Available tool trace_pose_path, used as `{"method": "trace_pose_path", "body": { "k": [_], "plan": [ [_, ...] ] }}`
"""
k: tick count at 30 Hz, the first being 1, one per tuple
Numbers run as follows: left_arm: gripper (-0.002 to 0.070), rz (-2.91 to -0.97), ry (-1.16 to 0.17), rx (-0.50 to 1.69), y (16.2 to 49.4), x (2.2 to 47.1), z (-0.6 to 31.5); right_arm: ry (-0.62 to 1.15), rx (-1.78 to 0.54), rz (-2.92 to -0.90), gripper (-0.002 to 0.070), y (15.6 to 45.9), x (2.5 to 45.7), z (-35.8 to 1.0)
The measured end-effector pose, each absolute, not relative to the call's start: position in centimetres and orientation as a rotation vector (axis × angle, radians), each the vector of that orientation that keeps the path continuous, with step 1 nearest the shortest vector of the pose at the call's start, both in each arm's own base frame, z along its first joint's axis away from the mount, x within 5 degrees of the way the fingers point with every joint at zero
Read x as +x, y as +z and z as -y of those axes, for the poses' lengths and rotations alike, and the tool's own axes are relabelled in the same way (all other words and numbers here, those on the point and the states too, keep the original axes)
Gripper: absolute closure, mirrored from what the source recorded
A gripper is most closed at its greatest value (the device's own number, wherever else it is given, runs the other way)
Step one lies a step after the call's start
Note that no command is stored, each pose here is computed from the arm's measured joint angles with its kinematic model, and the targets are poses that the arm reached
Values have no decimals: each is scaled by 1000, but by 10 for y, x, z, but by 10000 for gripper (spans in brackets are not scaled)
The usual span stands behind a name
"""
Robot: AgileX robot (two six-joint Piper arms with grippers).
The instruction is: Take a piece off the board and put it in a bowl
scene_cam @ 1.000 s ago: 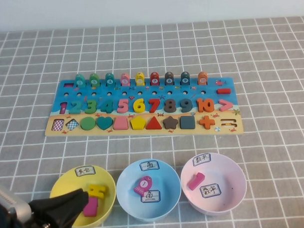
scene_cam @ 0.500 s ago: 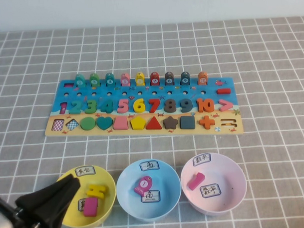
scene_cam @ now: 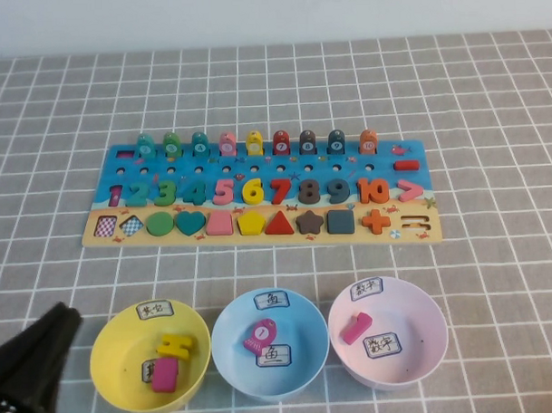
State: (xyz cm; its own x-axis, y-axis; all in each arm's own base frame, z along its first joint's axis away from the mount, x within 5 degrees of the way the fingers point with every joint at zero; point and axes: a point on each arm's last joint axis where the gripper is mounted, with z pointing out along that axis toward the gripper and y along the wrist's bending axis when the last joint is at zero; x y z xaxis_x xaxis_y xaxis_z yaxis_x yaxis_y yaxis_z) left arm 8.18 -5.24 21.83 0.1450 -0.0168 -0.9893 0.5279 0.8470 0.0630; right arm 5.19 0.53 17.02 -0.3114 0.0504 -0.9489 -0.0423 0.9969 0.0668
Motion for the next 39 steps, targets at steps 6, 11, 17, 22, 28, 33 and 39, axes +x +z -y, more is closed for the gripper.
{"method": "trace_pose_path", "body": {
  "k": [6, 11, 17, 22, 28, 33, 39],
  "plan": [
    [676, -1379, -272, 319, 221, 77, 31, 92, 6, -1885, 694, 170, 52, -5],
    [676, -1410, -179, 206, 217, 66, 17, 92, 6, -1885, 694, 170, 52, -5],
    [676, -1525, -124, 172, 203, 56, 11, 92, 6, -1885, 694, 170, 52, -5],
    [676, -1711, -134, 187, 185, 55, 12, 92, 6, -1885, 694, 170, 52, -5],
    [676, -1847, -100, 230, 173, 52, 11, 92, 6, -1885, 694, 170, 52, -5],
    [676, -1854, -96, 233, 172, 52, 11, 92, 6, -1885, 694, 170, 52, -5],
    [676, -1854, -96, 233, 172, 52, 11, 92, 6, -1885, 694, 170, 52, -5]
  ]
}}
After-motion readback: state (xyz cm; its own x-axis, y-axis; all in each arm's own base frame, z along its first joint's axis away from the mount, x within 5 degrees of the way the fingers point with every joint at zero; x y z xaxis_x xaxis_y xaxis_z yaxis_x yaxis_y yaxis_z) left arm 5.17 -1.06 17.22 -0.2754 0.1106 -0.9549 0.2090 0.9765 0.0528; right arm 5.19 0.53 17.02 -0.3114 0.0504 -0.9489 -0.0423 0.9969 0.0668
